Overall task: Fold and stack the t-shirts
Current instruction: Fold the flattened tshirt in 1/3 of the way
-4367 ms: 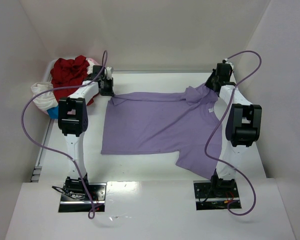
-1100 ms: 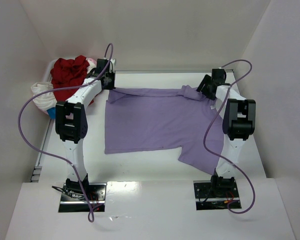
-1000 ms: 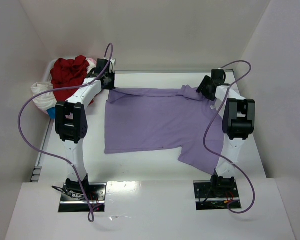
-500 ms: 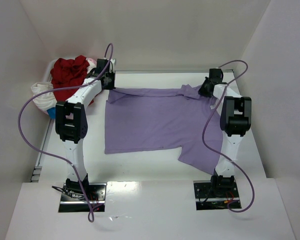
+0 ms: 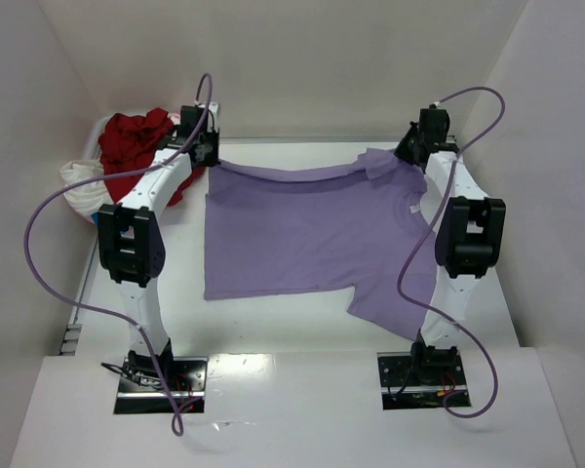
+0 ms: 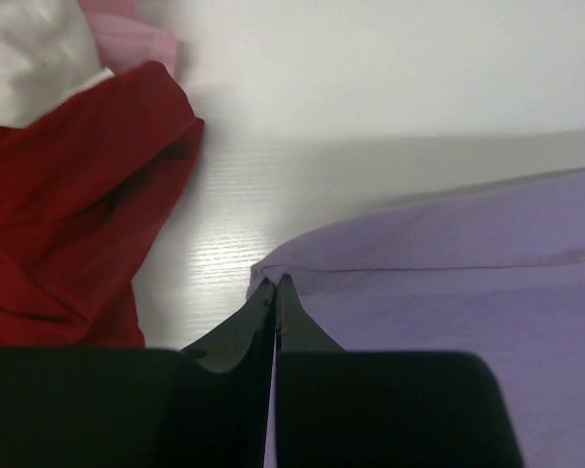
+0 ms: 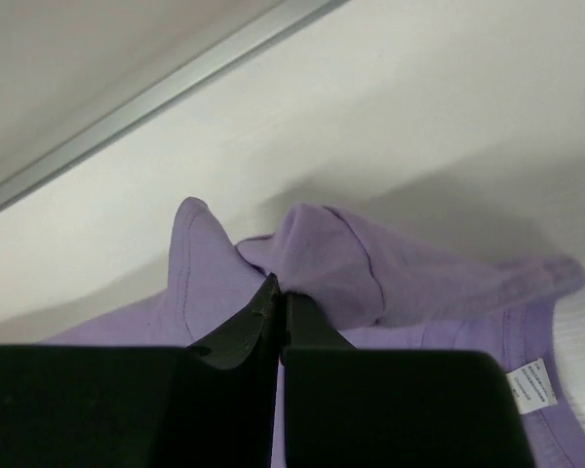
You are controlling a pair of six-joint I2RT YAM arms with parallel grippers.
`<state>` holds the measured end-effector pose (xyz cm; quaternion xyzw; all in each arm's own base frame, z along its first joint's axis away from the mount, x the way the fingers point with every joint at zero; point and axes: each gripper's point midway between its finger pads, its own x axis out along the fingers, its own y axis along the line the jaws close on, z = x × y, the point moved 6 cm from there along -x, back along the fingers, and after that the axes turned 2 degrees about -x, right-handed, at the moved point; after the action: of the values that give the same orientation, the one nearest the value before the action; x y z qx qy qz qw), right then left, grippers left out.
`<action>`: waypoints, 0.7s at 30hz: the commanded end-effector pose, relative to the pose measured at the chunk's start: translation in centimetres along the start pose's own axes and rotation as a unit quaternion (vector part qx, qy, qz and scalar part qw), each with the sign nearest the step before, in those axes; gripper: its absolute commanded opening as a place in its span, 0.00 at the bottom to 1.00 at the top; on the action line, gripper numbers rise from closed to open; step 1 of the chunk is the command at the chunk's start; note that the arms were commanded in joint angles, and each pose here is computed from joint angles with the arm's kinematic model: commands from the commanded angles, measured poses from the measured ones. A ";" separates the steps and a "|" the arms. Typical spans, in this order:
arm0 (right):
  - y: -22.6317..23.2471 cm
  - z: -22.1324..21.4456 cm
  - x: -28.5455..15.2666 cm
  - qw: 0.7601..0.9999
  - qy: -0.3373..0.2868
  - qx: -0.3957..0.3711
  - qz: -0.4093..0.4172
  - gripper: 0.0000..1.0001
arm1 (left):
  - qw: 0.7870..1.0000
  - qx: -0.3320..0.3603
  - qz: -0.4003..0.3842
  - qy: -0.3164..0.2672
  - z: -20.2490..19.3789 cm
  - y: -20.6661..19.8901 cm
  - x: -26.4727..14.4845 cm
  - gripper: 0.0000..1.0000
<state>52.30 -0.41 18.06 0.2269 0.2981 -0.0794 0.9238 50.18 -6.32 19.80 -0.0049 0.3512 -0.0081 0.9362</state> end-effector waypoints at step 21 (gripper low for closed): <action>-0.5 -0.2 -8.0 1.000 -0.015 0.006 0.015 0.00 | 0.999 -0.036 -0.028 -0.008 0.1 1.8 -6.1 0.00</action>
<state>46.57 -0.28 20.77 0.2306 0.3052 -0.0738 0.9210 47.05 -4.20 21.64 -0.0373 0.3616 -0.0062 0.9316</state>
